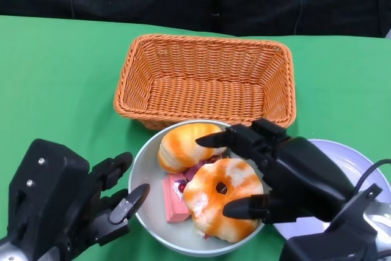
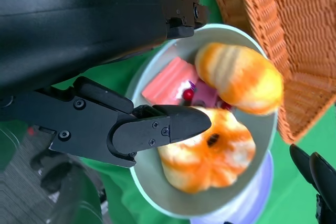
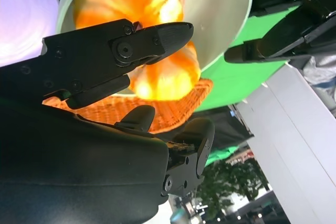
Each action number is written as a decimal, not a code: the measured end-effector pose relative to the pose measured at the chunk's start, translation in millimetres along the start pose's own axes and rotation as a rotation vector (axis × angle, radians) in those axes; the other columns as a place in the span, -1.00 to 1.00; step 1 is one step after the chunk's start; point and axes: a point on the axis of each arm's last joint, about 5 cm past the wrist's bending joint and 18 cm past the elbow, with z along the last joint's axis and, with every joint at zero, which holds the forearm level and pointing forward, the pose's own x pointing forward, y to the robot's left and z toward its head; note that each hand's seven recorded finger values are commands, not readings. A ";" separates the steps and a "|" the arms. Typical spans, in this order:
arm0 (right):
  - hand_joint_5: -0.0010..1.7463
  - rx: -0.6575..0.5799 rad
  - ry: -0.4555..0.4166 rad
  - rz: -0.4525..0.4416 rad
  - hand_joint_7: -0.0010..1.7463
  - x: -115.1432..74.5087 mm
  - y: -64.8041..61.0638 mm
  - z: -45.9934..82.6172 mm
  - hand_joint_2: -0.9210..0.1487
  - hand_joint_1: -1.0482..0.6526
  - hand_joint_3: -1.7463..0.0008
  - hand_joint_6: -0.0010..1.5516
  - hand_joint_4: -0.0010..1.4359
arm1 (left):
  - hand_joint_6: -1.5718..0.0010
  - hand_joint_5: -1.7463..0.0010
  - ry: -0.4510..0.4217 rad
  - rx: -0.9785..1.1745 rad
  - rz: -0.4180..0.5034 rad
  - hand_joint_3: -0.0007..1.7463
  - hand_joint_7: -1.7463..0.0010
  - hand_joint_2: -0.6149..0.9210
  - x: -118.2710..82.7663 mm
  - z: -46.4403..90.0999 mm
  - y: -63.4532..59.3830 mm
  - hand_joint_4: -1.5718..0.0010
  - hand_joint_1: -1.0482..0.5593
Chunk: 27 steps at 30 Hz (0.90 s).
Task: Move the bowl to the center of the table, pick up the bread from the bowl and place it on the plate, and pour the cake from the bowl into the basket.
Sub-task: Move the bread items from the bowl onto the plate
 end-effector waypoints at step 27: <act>-0.36 -0.105 0.090 0.141 -0.86 10.9 23.5 -31.4 -1.00 -0.30 0.85 -0.46 -0.63 | 0.80 0.85 -0.094 -0.043 0.057 -0.40 0.96 1.00 3.3 -1.5 -4.6 0.69 -0.49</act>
